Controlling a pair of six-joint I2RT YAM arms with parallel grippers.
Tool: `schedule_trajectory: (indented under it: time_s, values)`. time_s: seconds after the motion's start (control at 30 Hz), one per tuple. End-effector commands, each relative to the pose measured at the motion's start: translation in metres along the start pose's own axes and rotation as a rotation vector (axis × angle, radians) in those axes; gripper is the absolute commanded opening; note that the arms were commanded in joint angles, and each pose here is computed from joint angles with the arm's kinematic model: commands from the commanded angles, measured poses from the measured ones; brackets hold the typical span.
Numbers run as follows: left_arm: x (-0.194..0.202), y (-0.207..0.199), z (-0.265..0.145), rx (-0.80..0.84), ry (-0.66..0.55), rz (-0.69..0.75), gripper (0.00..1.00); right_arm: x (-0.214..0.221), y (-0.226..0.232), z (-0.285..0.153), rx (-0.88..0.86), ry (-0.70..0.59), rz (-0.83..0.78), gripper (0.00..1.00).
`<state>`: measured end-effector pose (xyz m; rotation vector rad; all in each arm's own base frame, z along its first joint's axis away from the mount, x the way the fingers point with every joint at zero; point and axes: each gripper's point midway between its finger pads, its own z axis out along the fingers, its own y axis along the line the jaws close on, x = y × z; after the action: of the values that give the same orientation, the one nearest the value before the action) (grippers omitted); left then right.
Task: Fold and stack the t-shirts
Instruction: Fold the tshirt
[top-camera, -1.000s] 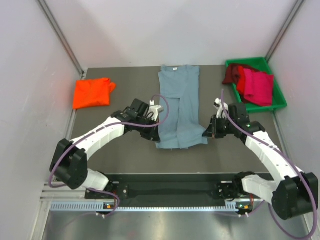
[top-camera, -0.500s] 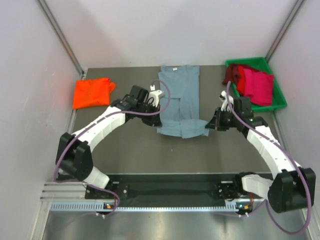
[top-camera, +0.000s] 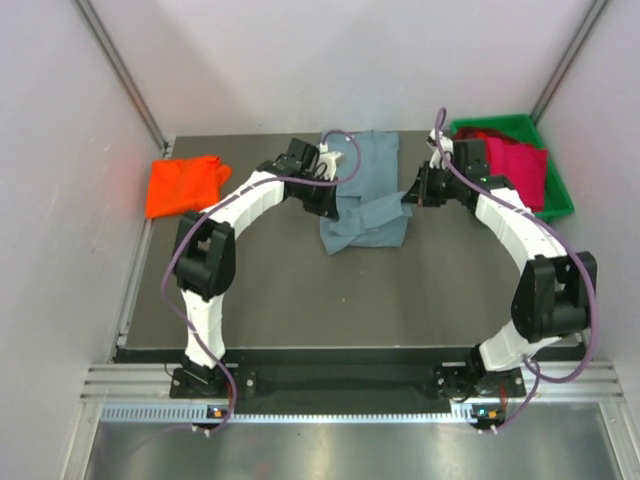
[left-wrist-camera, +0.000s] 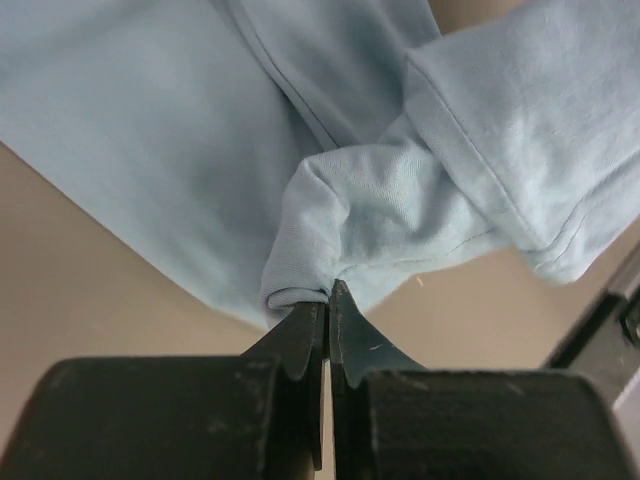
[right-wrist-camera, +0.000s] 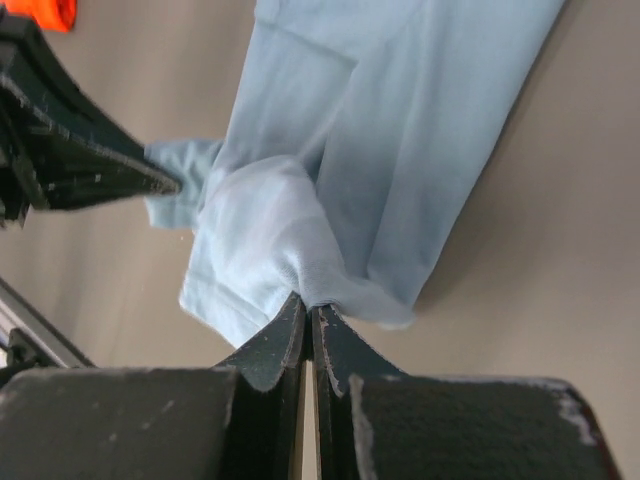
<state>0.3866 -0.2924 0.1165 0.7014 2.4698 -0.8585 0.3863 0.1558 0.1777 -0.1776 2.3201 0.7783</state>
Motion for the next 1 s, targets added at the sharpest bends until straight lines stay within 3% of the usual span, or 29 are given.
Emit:
schedule_trajectory:
  time_s: [0.0, 0.33, 0.97]
  values:
    - [-0.04, 0.012, -0.003, -0.005, -0.077, 0.046, 0.0, -0.044, 0.004, 0.005, -0.014, -0.089, -0.092, 0.0]
    - [-0.088, 0.055, 0.0, -0.076, -0.139, 0.042, 0.0, -0.071, -0.019, 0.06, -0.016, -0.06, -0.069, 0.0]
    - [-0.085, 0.121, 0.046, -0.136, -0.135, -0.076, 0.0, -0.072, -0.055, 0.14, 0.004, -0.007, -0.054, 0.0]
